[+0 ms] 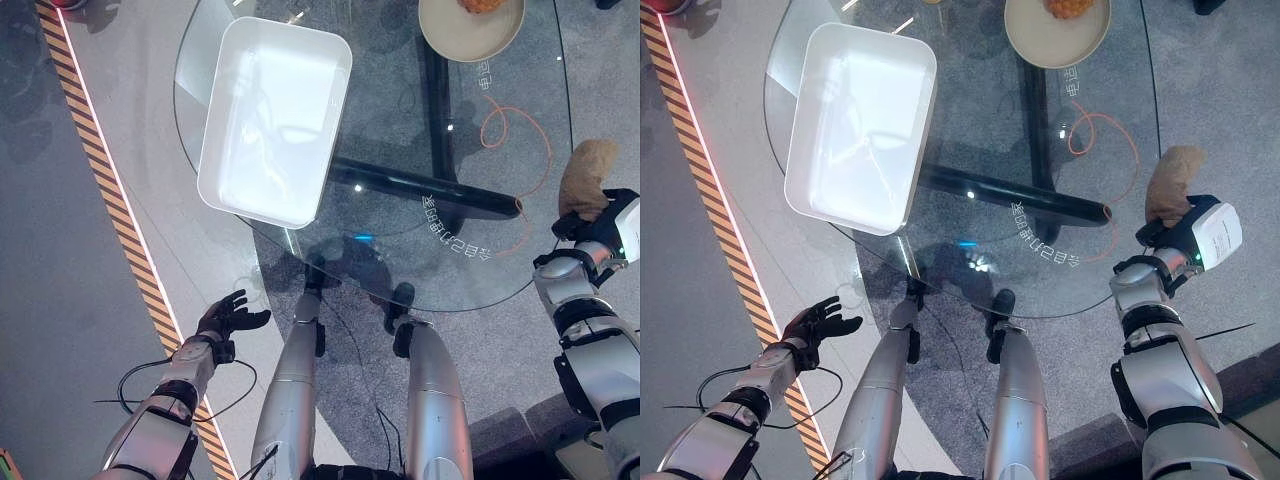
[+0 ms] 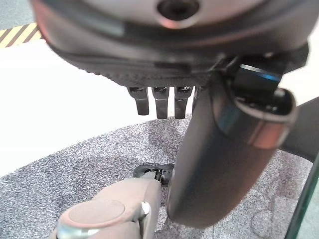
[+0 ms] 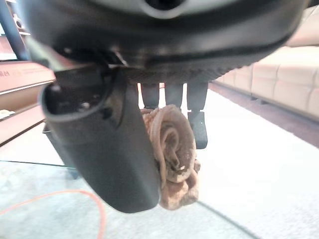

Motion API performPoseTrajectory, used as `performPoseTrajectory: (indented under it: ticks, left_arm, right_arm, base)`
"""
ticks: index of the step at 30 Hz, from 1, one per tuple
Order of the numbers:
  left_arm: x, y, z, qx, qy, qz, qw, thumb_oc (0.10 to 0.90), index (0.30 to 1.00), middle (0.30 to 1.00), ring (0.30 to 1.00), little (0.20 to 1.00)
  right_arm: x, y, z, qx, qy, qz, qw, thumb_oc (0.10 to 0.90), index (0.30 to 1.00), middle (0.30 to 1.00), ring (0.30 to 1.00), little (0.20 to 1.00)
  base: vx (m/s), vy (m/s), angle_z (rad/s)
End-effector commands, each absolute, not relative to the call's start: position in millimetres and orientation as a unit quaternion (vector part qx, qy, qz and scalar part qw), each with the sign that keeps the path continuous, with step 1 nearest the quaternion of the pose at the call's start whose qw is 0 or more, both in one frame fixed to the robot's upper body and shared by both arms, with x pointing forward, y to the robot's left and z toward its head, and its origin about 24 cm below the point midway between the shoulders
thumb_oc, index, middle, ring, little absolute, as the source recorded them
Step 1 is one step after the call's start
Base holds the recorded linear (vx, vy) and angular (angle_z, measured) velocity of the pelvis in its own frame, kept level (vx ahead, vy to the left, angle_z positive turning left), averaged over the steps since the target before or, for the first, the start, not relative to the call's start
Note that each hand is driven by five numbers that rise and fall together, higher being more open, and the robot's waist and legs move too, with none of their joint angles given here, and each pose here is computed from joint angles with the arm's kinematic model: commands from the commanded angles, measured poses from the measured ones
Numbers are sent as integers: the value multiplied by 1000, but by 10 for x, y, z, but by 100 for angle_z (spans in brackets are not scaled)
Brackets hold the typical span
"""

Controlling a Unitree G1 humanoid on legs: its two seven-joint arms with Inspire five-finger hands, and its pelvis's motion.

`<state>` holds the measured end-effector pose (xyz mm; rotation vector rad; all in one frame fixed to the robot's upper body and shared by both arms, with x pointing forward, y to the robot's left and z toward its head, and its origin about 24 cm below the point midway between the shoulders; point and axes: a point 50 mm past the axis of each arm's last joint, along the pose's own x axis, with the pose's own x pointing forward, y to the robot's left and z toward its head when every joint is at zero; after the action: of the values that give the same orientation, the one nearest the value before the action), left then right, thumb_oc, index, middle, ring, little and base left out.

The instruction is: Wipe the table with a cloth and put it in the basket.

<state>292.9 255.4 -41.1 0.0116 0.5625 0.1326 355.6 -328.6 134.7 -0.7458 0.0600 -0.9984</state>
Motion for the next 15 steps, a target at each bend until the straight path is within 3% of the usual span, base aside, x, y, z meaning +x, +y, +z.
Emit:
performPoseTrajectory:
  ticks: [1, 15]
  left_arm:
    - [2790, 2690, -509, 5, 302, 94, 949, 800, 900, 900, 900, 900]
    - [2830, 2577, -508, 7, 297, 85, 951, 800, 900, 900, 900, 900]
  right_arm:
    - [3635, -3253, 1896, -391, -103, -469, 786, 100, 300, 300, 300, 200]
    - [3817, -2860, 2021, -439, -137, -388, 799, 100, 300, 300, 300, 200]
  base:
    - [0, 0, 0]
    - [0, 0, 0]
